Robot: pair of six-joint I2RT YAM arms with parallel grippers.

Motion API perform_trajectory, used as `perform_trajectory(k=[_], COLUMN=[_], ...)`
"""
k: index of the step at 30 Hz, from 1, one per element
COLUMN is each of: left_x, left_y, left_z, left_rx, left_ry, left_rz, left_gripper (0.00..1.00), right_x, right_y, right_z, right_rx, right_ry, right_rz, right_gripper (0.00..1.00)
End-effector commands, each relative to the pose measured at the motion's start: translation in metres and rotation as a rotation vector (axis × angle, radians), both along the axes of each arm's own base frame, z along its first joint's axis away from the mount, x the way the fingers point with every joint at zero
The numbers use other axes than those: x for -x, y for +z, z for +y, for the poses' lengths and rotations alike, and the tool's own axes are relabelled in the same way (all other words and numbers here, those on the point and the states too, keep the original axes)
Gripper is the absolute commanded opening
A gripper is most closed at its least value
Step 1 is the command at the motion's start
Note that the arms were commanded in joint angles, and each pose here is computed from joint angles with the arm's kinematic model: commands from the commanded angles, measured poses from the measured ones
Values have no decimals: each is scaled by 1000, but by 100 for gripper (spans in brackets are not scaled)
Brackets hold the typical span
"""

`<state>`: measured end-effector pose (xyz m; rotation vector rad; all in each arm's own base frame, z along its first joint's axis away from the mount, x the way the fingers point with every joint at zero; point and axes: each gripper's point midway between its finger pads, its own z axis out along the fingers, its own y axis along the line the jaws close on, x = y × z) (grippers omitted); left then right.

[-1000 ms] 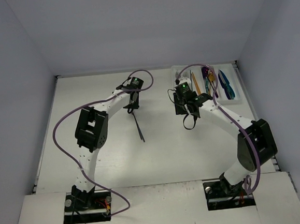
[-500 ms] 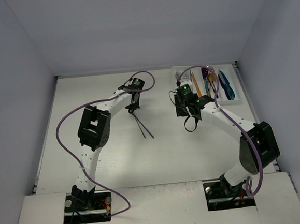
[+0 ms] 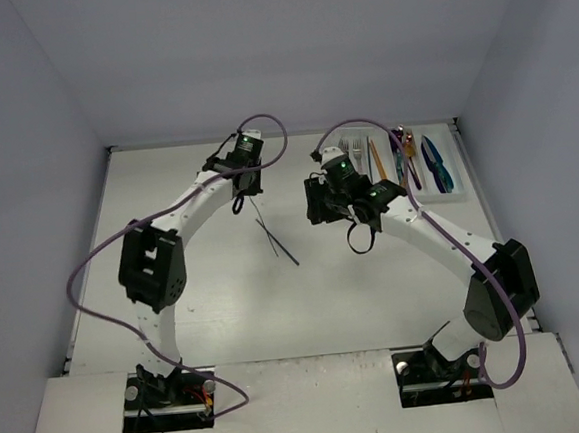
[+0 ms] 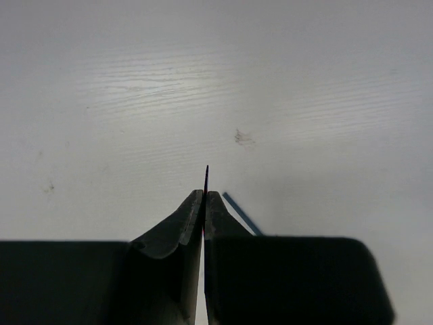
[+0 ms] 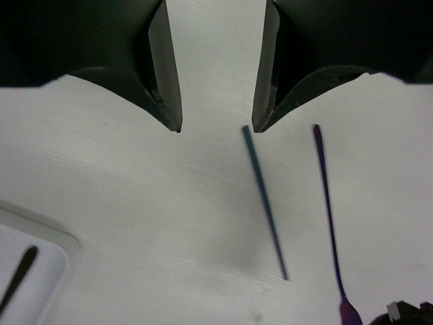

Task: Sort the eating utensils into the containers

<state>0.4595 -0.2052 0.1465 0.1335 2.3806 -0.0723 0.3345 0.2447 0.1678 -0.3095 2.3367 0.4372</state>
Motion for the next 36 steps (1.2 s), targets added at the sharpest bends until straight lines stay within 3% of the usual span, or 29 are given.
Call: perform_trajectory(k=[1,9,16,26,30,34,36], left_x=[10,50,66,78,80,77,75], left_y=[117,159,182,205,204,195,191], left_z=[-24,-45,-49,-51,-51,-51,-50], left_rx=[317,595,654,710,705,683,673], left_ry=[-67,-177,-246,-289,-298,-300,-295], left_rz=[-290,-425,-487,-535,-535,-527,-524], left_gripper=[0,0,0,0,0,0,0], right_x=[-3,-1,1,-13,-14,-15,-16], right_y=[62,99,110,78,76,86,91], right_z=[43,83,102,103,103,101,98], right_rx=[-178,-351,-415,-346,-338,-336,-332], right_ry=[138,255,325,288,288,286,277], right_rz=[-85,-89,-90,-69,-72,-102,-123], right_gripper=[47,50,51,48,38,8,2])
